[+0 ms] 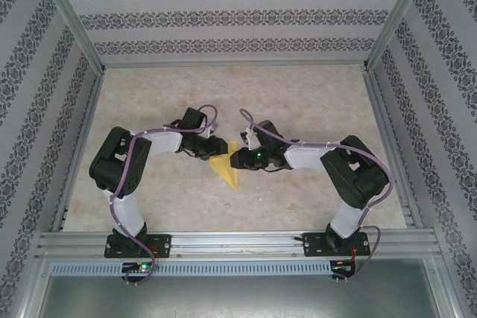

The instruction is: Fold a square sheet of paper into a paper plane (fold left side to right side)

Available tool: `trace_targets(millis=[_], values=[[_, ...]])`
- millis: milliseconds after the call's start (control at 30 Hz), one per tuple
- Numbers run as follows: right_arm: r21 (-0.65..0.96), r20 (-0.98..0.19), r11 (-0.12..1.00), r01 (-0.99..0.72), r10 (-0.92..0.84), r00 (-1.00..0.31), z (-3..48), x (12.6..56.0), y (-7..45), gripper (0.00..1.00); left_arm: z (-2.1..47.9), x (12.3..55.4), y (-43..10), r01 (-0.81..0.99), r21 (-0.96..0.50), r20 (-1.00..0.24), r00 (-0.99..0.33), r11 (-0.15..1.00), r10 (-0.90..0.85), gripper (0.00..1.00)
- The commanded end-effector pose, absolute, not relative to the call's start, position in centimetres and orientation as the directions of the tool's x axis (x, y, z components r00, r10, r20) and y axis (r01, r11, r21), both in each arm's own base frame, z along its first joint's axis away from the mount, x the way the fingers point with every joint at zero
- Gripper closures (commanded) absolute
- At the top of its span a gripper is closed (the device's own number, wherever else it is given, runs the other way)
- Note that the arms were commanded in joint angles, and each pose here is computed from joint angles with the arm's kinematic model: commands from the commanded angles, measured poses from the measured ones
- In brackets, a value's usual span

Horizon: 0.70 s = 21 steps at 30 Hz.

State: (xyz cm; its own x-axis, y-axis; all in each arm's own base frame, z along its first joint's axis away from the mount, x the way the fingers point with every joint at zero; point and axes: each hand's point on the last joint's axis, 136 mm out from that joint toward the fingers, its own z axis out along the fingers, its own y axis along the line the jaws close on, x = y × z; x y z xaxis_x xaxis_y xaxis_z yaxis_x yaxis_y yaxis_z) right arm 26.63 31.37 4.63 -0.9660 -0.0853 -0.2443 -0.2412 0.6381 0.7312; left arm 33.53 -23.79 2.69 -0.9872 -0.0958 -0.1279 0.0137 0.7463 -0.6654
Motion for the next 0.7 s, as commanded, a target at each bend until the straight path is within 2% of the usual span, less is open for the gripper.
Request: trace_targets(millis=[0,67,367,667], values=[[0.726,-0.283,0.629,-0.279,-0.097,-0.954,5.0,27.4,32.4,0.68,-1.5,31.5,-21.5,-0.052,-0.538,-0.052,-0.994,0.841,-0.095,0.59],[0.721,-0.279,0.635,-0.276,-0.098,-0.955,4.7,27.3,32.3,0.71,-1.5,31.5,-21.5,-0.051,-0.539,-0.053,-0.994,0.841,-0.095,0.59],[0.67,-0.271,0.692,-0.269,-0.109,-0.956,3.5,27.4,31.4,0.94,-1.4,31.6,-21.5,-0.049,-0.534,-0.053,-0.994,0.844,-0.092,0.59],[0.616,-0.262,0.742,-0.264,-0.124,-0.957,2.5,27.7,30.5,0.97,-1.3,31.7,-21.5,-0.049,-0.533,-0.054,-0.994,0.845,-0.091,0.59]])
